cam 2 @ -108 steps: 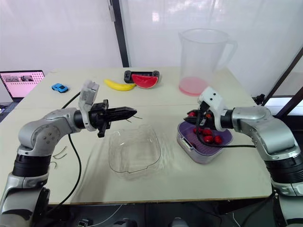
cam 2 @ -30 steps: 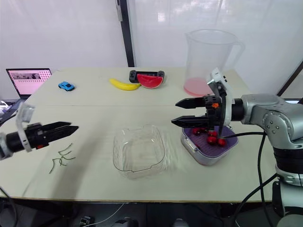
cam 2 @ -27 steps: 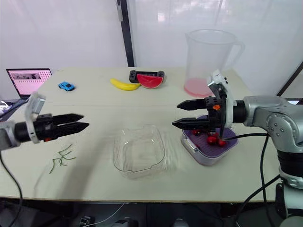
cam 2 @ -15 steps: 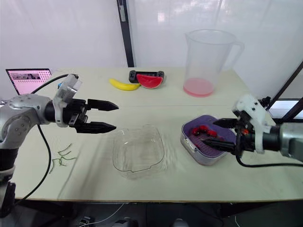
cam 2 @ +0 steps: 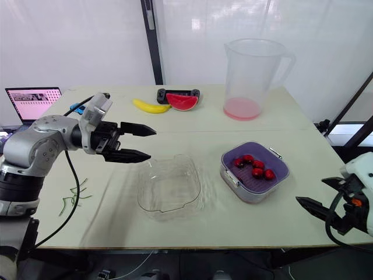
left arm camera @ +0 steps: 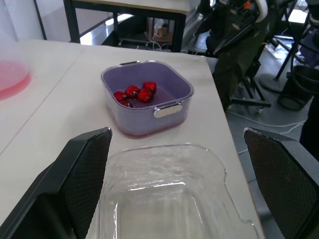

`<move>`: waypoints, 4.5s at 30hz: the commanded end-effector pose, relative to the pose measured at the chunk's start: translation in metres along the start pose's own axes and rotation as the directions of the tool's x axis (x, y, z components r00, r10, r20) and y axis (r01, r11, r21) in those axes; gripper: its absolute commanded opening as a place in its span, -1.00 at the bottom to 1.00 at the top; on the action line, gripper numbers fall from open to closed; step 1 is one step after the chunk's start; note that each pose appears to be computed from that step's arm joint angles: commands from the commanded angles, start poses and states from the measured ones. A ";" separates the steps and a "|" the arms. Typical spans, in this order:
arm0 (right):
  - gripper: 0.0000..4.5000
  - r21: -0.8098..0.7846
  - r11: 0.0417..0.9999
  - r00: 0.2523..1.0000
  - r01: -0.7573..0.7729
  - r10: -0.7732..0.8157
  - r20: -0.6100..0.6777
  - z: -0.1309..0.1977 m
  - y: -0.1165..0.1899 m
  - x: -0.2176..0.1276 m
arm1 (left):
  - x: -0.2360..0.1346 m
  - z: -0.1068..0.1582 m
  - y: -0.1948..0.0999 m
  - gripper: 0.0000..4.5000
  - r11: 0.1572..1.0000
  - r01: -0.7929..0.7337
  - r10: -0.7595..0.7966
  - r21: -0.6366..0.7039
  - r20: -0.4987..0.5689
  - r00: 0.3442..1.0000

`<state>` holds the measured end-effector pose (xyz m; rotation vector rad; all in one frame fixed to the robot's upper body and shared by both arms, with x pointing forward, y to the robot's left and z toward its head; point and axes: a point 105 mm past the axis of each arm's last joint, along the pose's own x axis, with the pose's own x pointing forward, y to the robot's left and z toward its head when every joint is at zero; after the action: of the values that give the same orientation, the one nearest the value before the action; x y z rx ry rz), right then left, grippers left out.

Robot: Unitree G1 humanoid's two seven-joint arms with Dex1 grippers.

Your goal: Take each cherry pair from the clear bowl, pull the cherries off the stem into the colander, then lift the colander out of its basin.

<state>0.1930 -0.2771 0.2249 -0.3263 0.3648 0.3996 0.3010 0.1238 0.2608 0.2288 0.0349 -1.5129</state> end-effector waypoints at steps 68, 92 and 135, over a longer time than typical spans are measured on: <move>-0.90 0.047 0.990 0.932 -0.130 0.138 -0.335 0.031 0.064 0.126 | -0.004 -0.024 0.003 1.00 0.941 -0.334 0.333 0.047 0.032 0.942; -0.90 -0.170 0.977 0.950 -0.129 0.073 -0.303 0.063 0.043 0.082 | 0.003 -0.026 0.013 1.00 0.951 -0.303 0.301 0.058 0.029 0.953; -0.90 -0.032 0.981 0.949 -0.190 0.175 -0.261 0.060 0.038 0.073 | -0.002 -0.025 0.017 1.00 0.953 -0.301 0.301 0.041 0.018 0.954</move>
<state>0.2521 -0.1927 0.2282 -0.3917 0.6901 0.5984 0.3226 0.1271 0.2303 0.2270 -0.0109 -1.2234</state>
